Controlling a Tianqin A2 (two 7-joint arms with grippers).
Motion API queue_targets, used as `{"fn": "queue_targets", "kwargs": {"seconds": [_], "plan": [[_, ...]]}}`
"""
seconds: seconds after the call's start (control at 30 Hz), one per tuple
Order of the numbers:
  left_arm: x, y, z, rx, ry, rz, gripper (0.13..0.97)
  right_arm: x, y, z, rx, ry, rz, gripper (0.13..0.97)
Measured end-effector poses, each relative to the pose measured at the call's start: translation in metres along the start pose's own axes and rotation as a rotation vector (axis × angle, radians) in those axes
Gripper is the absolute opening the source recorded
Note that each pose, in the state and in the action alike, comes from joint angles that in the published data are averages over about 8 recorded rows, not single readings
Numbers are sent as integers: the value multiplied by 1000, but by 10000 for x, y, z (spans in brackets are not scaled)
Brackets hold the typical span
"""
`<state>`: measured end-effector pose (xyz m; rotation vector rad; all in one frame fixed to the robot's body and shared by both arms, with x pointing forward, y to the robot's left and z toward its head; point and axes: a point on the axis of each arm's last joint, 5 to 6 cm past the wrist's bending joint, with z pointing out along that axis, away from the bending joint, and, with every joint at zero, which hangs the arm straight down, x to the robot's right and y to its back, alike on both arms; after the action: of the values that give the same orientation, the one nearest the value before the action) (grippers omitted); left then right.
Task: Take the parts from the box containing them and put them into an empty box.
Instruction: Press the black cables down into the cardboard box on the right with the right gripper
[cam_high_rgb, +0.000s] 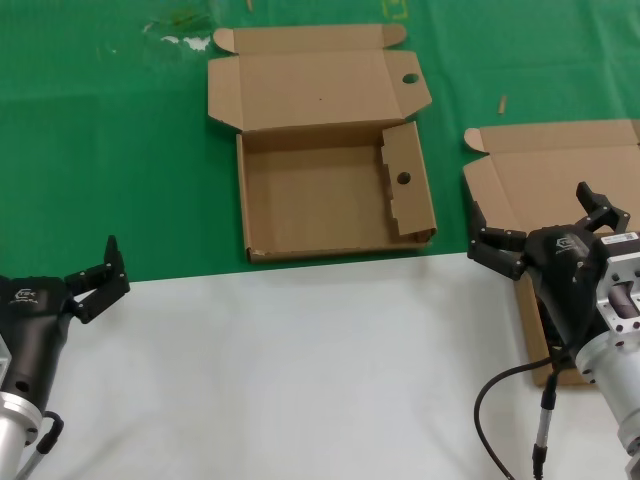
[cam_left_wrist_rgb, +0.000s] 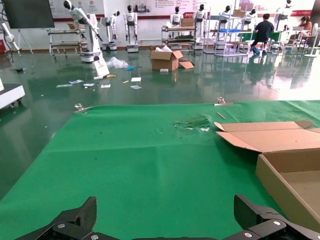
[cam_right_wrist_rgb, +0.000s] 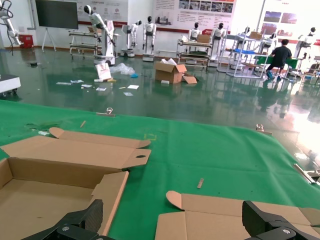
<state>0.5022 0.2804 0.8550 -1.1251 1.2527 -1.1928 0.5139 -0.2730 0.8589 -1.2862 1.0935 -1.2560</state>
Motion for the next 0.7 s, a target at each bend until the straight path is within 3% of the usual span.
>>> {"fn": "queue_targets", "kwargs": {"seconds": [0.7], "plan": [[0,0,0,0,0,0,966,0,0,0,0,0,0,966]]}}
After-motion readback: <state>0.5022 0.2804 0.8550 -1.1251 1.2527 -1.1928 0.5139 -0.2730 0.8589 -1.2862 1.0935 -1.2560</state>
